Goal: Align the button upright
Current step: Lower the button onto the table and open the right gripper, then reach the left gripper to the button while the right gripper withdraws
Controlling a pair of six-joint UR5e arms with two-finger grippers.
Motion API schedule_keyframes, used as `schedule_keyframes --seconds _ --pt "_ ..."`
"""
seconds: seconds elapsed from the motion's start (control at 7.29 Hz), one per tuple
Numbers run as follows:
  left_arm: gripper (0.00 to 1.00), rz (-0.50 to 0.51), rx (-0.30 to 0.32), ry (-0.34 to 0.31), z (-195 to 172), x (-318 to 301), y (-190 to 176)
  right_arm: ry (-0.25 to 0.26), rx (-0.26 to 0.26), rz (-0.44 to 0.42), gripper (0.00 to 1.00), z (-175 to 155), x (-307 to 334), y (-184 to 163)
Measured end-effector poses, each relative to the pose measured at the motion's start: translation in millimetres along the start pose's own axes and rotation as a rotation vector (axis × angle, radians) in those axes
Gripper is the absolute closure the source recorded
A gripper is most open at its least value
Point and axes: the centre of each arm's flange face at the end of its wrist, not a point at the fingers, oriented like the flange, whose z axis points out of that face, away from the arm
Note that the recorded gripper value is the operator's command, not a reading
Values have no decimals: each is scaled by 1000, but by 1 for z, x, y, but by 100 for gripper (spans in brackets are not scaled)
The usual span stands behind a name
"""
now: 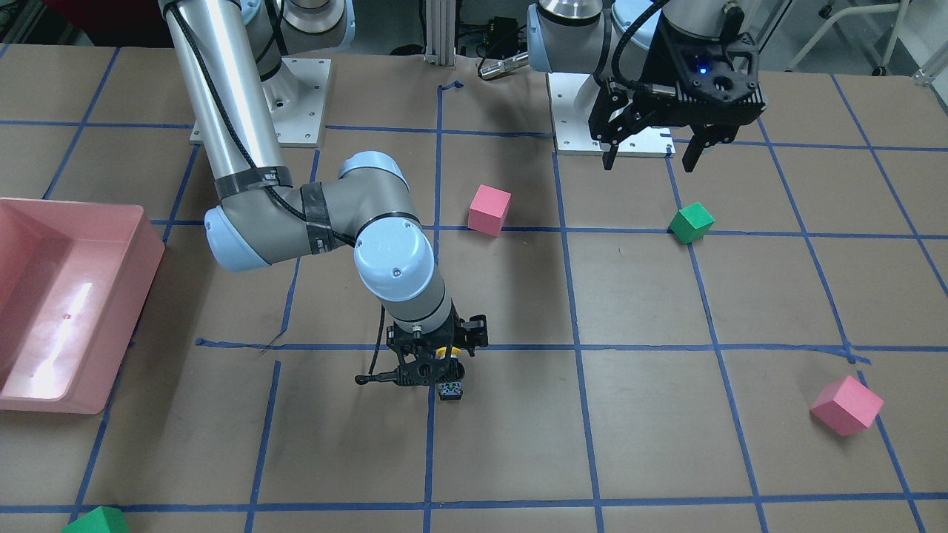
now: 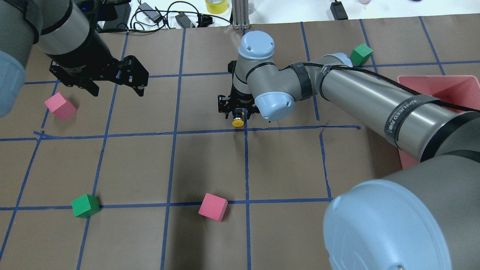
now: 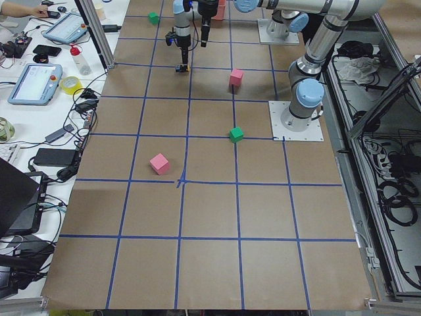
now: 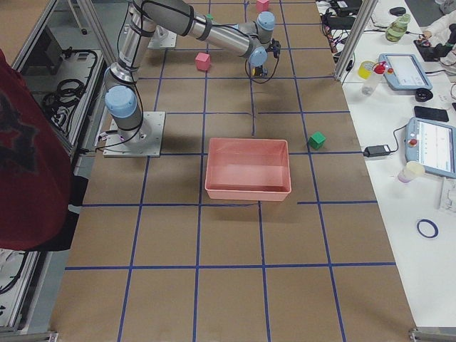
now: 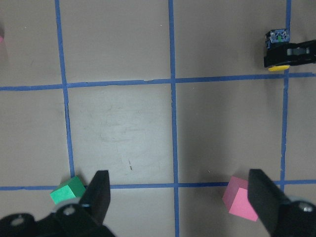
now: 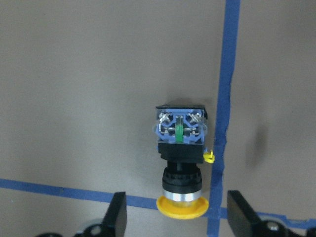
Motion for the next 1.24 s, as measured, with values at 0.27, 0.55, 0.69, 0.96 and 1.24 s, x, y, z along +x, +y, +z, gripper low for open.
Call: schedule_keyframes --seconds 0.27,0.55,0.69,0.96,1.24 --pt "0 -41 -18 4 13 3 2 9 6 -5 0 -41 -2 14" --pt "0 -102 -24 10 35 24 5 27 -29 14 0 -80 4 31" --pt "0 -121 9 17 56 45 10 48 -51 30 0 -96 14 36" --pt "0 -151 93 43 114 85 25 83 -82 45 0 -146 61 41" --pt "0 -153 216 80 176 120 38 89 -93 81 0 -210 103 61"
